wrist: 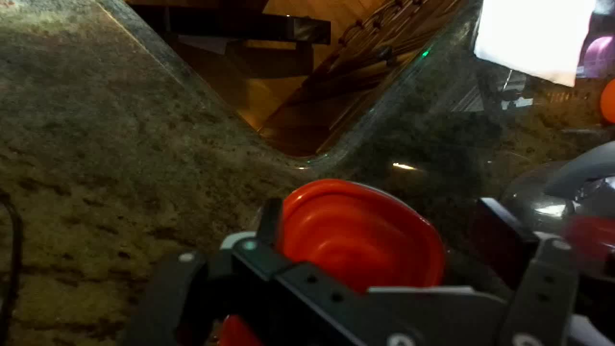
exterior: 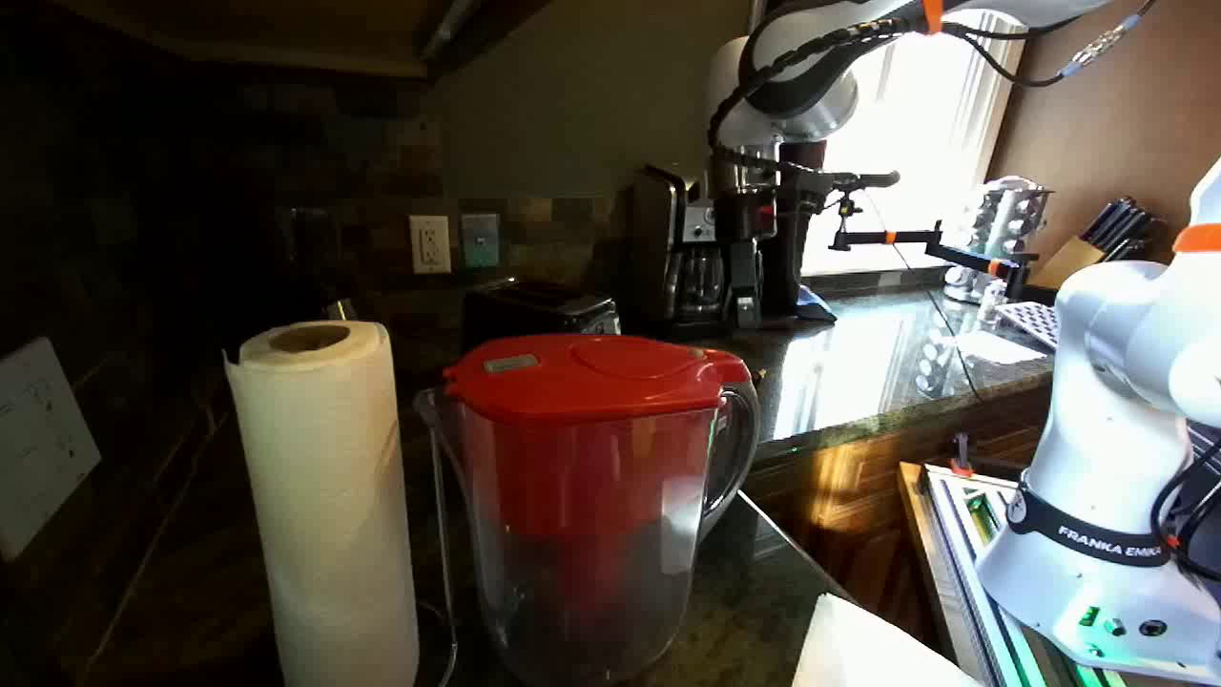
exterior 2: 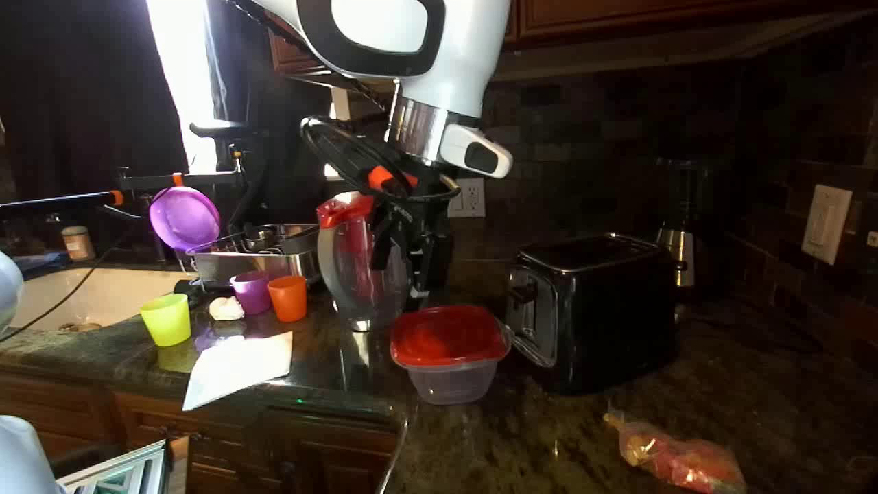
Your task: Open the lunchbox, place the clear packet inside, then close the lunchbox
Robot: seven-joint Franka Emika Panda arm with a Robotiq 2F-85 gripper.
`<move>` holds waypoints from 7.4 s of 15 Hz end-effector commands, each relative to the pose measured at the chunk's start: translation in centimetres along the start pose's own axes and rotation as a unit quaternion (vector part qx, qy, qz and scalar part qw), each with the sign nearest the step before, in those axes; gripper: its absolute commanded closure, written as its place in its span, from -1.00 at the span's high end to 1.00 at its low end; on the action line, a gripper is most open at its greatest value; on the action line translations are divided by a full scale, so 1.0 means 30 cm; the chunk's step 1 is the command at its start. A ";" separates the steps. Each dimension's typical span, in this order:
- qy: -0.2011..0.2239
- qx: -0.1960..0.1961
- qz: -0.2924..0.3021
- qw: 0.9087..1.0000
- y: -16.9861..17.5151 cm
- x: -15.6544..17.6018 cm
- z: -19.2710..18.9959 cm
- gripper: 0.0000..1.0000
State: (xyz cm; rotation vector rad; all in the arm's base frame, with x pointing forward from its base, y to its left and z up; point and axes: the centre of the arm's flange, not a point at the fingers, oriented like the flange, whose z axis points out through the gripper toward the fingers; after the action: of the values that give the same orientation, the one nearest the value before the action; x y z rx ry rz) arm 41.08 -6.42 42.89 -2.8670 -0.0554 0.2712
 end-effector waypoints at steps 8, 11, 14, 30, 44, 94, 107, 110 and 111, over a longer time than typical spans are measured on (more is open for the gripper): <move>0.005 -0.021 -0.018 1.000 0.019 0.029 0.002 1.00; 0.026 -0.059 -0.085 0.994 0.042 0.066 0.012 1.00; 0.047 -0.069 -0.146 0.986 0.069 0.106 0.030 1.00; 0.087 -0.017 -0.198 0.976 0.163 0.193 0.132 1.00; 0.078 -0.030 -0.192 0.978 0.214 0.280 0.163 1.00; 0.078 -0.100 -0.025 0.992 0.660 0.034 -0.124 -0.89; 0.035 -0.115 0.037 0.992 0.752 0.139 0.165 -0.89; 0.043 -0.121 0.042 0.991 0.782 0.165 0.193 -0.85; 0.045 -0.126 0.046 0.990 0.788 0.168 0.200 -0.68</move>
State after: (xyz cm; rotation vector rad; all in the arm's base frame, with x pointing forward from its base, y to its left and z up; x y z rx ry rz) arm 44.96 -26.88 31.44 -3.1109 0.0194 0.1702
